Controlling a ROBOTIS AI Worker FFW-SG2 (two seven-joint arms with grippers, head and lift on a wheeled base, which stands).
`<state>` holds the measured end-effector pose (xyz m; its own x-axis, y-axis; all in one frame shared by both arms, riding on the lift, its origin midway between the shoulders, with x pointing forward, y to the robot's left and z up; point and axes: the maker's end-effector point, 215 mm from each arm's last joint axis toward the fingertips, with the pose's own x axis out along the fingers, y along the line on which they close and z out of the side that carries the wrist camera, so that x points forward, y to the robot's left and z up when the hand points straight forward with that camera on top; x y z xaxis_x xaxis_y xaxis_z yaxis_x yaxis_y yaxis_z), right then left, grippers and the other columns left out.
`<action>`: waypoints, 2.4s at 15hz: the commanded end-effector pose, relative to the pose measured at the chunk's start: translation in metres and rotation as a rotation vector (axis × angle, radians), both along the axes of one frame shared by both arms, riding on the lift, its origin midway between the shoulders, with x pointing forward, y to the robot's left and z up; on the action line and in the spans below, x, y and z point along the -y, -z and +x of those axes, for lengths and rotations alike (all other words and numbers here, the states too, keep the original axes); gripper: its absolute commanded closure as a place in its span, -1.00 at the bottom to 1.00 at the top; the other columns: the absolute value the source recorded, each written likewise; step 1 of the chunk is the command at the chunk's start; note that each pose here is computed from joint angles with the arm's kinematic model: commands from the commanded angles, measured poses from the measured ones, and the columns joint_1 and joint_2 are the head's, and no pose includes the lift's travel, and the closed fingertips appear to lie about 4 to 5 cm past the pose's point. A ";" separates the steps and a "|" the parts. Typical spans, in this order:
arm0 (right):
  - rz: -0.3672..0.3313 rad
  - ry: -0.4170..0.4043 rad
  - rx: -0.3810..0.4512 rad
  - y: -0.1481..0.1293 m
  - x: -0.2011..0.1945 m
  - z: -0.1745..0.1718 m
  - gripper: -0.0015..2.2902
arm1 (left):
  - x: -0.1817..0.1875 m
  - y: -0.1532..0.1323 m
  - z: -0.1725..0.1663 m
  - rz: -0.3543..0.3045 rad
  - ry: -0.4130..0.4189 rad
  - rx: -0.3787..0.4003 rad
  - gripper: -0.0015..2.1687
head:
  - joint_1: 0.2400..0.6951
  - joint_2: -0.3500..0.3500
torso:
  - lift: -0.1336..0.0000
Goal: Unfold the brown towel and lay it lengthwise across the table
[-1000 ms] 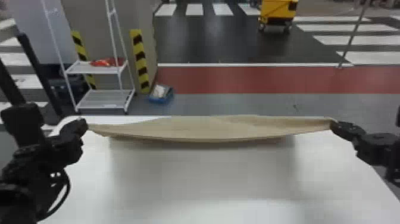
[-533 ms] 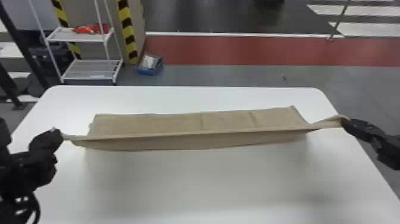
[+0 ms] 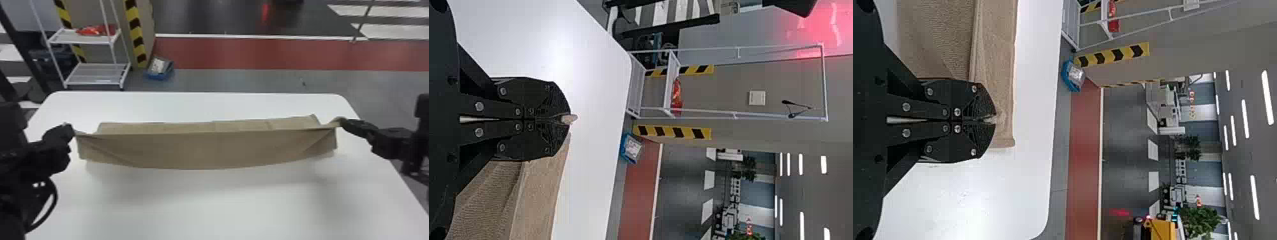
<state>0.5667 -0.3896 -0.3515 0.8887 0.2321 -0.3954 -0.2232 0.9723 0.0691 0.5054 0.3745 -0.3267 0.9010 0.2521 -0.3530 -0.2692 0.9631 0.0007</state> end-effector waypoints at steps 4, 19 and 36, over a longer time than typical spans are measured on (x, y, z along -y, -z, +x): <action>0.014 -0.014 -0.081 0.019 -0.016 0.063 0.36 | 0.004 0.038 0.071 0.028 0.004 -0.074 0.61 | 1.00 -0.02 | -0.82; -0.180 0.047 -0.039 0.044 -0.011 0.122 -1.00 | 0.011 0.060 0.142 0.137 -0.006 -0.117 -0.98 | 0.87 -0.02 | -0.82; -0.120 0.039 -0.029 0.076 0.017 0.094 -0.81 | -0.049 0.072 0.123 -0.052 0.116 0.050 -0.93 | 1.00 0.05 | -0.82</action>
